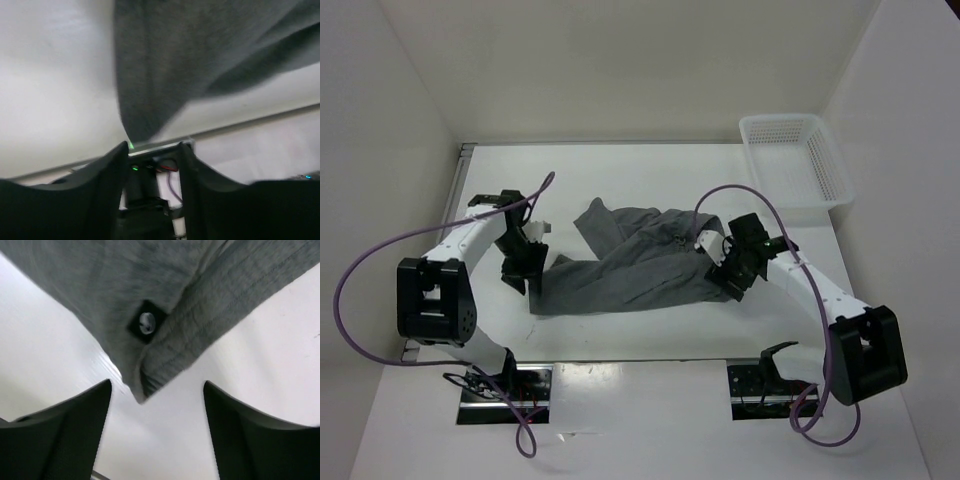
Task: Fold and stack the shorts
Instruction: Flatten the shorts out
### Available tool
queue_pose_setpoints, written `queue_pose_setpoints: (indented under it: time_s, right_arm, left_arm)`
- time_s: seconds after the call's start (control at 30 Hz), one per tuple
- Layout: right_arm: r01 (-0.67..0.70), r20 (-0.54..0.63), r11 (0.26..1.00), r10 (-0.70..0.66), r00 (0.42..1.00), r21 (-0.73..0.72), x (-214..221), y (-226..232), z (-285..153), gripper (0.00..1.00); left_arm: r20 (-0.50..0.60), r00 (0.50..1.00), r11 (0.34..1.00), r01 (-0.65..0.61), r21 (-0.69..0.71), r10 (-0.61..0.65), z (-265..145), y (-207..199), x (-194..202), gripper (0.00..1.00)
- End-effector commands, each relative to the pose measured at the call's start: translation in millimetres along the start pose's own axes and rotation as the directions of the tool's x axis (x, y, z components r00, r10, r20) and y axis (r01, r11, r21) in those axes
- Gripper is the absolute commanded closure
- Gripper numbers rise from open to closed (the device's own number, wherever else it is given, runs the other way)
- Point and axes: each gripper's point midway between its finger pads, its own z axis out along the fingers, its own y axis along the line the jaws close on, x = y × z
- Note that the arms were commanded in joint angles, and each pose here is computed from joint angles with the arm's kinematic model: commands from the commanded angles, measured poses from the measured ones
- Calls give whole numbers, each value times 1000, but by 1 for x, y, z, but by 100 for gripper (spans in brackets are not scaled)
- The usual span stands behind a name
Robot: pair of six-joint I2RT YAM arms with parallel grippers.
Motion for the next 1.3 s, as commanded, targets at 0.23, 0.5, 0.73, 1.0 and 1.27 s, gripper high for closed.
queue_pose_setpoints:
  time_s: [0.23, 0.5, 0.73, 1.0, 1.27]
  right_arm:
    - [-57, 326, 994, 23, 945, 94, -103, -35, -96, 9]
    - [-347, 444, 923, 242, 863, 170, -156, -98, -56, 9]
    - [-624, 500, 768, 489, 715, 140, -152, -170, -35, 18]
    - [-672, 447, 740, 589, 673, 36, -160, -180, 5, 19]
    - [-633, 352, 772, 610, 709, -63, -167, -156, 46, 19]
  left_arm:
    - [395, 912, 984, -156, 84, 111, -102, -48, -72, 14]
    - [411, 888, 973, -230, 2, 209, -27, -58, -203, 13]
    - [504, 832, 962, -272, 9, 231, -3, -67, -278, 11]
    - [423, 872, 951, -303, 67, 248, 48, -82, -275, 9]
    - [287, 925, 954, -285, 94, 248, 100, -78, -240, 30]
